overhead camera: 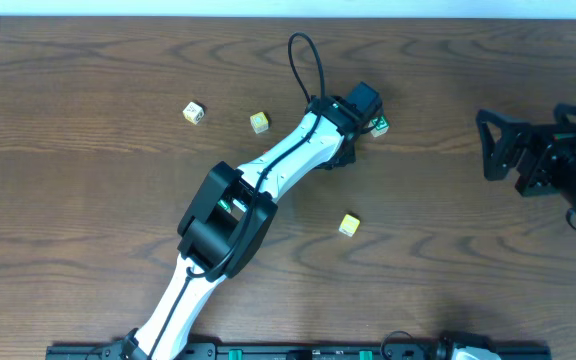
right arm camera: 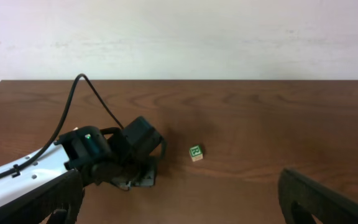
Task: Spell out Ai2
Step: 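Lower the '2' block right of the 'I' block and open left gripper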
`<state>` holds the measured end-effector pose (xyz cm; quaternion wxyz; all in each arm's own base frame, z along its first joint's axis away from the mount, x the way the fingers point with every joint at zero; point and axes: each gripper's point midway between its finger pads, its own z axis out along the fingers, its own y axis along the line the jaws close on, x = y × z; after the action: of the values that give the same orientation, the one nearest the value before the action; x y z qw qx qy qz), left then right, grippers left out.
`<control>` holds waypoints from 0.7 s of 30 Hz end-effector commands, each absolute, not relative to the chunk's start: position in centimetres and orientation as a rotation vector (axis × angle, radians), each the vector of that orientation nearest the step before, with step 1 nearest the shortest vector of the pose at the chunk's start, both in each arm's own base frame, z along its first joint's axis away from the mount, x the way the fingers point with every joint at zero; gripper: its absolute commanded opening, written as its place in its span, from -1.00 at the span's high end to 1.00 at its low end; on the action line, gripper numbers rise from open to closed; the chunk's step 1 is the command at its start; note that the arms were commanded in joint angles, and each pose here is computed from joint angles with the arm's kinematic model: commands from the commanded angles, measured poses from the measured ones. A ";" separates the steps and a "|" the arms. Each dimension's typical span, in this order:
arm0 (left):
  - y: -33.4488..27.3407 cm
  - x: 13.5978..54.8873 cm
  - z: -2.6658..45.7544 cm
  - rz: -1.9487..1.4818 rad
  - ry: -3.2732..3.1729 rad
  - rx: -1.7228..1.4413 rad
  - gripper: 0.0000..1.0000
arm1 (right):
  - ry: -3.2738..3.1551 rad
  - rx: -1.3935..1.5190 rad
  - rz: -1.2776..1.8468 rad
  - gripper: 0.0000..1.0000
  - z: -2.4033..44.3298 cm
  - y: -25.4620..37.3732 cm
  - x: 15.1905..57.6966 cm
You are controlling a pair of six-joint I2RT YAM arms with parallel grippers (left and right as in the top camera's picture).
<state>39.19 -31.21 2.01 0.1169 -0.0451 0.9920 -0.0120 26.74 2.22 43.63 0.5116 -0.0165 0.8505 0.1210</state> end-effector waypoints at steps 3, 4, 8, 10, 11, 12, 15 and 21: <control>-31.1 39.5 1.8 -0.021 2.898 -0.152 0.19 | 2.051 -0.042 0.278 -0.99 43.5 2.0 26.8; -31.1 39.5 1.8 -0.021 2.898 -0.152 0.18 | 2.051 -0.042 0.277 -0.98 43.5 2.0 26.8; -31.1 39.5 1.8 -0.021 2.898 -0.152 0.16 | 2.051 -0.042 0.278 -0.98 43.5 2.0 26.8; -31.2 39.6 1.8 -0.024 2.895 -0.150 0.15 | 2.051 -0.042 0.278 -0.99 43.5 2.0 26.8; -31.2 39.7 1.8 -0.026 2.891 -0.142 0.11 | 2.051 -0.042 0.278 -0.98 43.5 2.0 26.8; -31.3 39.9 1.8 -0.028 2.882 -0.136 0.08 | 2.051 -0.042 0.278 -0.98 43.5 2.0 26.8; -31.6 40.7 2.1 -0.044 2.852 -0.075 0.07 | 2.052 -0.042 0.278 -0.99 43.5 2.0 26.8; -30.7 43.6 2.8 -0.032 2.753 -0.072 0.06 | 2.054 -0.042 0.279 -0.99 43.4 2.0 26.7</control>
<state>41.82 -32.07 2.74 0.1691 -0.0273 0.9847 -0.0313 26.70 2.23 43.56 0.5103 -0.0162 0.8512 0.1212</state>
